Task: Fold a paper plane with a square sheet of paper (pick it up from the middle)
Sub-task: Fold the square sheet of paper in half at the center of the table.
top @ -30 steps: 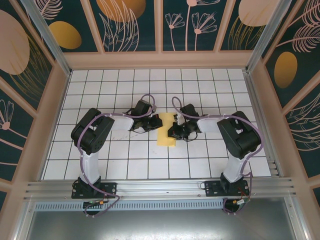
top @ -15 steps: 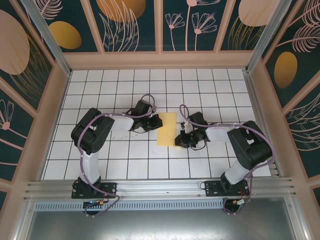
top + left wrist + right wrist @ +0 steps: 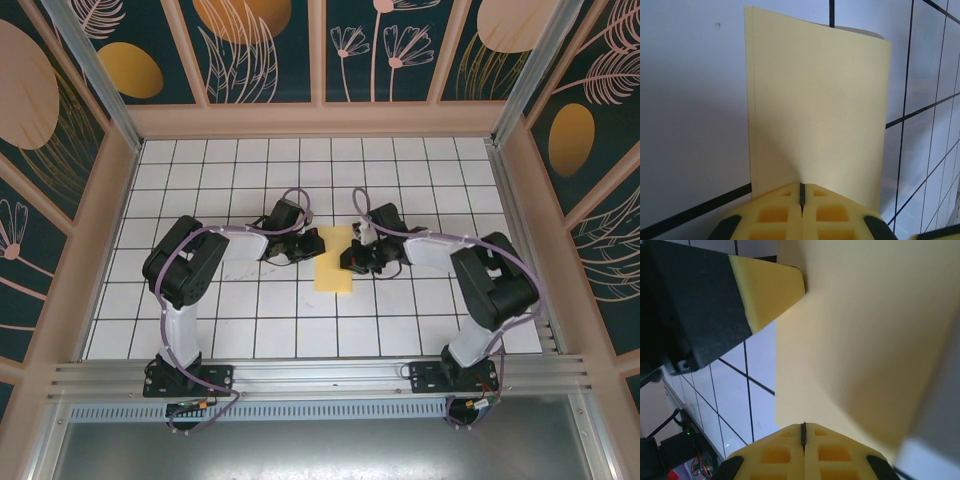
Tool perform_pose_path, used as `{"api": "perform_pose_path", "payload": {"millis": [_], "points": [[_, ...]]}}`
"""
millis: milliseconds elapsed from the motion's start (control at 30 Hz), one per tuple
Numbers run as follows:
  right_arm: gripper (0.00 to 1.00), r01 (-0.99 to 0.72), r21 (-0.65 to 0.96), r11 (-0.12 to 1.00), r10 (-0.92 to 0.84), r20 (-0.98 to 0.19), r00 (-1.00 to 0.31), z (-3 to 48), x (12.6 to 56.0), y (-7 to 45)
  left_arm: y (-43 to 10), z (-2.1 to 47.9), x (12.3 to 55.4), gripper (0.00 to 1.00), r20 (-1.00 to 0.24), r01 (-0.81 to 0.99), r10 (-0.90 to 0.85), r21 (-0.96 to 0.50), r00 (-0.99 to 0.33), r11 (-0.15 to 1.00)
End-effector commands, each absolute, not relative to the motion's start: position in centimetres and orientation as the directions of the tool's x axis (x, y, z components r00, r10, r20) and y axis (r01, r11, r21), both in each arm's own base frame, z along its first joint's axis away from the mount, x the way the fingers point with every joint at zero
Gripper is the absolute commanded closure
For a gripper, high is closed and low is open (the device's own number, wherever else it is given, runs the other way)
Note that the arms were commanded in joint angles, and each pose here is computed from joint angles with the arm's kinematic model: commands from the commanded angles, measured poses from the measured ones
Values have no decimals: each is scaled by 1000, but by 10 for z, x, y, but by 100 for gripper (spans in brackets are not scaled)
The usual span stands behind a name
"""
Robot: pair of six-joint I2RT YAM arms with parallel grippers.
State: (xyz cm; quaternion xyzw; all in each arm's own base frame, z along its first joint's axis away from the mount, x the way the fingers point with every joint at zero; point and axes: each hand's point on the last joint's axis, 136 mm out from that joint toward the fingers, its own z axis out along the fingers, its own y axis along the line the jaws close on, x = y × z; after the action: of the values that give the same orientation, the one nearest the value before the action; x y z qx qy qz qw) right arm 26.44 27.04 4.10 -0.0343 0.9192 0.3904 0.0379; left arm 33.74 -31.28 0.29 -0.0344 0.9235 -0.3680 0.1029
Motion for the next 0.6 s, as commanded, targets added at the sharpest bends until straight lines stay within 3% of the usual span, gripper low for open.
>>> {"api": "perform_pose_path", "payload": {"millis": [0, 367, 467, 567], "points": [[100, -63, 708, 703, -46, -43, -998, 21, 257, 276, -223, -110, 268, 100, 44, -187, -182, -282, -982, 941], [100, 30, 648, 761, -26, 77, -997, -3, 191, 221, -221, -116, 266, 100, 54, -193, -186, -270, -981, 943], [100, 13, 663, 749, -8, 28, -1000, 13, 200, 219, -221, -116, 267, 100, 50, -192, -185, -272, -981, 943], [100, -18, 684, 729, 49, -79, -996, 41, 240, 222, -223, -115, 268, 100, 50, -191, -185, -279, -981, 941]]}}
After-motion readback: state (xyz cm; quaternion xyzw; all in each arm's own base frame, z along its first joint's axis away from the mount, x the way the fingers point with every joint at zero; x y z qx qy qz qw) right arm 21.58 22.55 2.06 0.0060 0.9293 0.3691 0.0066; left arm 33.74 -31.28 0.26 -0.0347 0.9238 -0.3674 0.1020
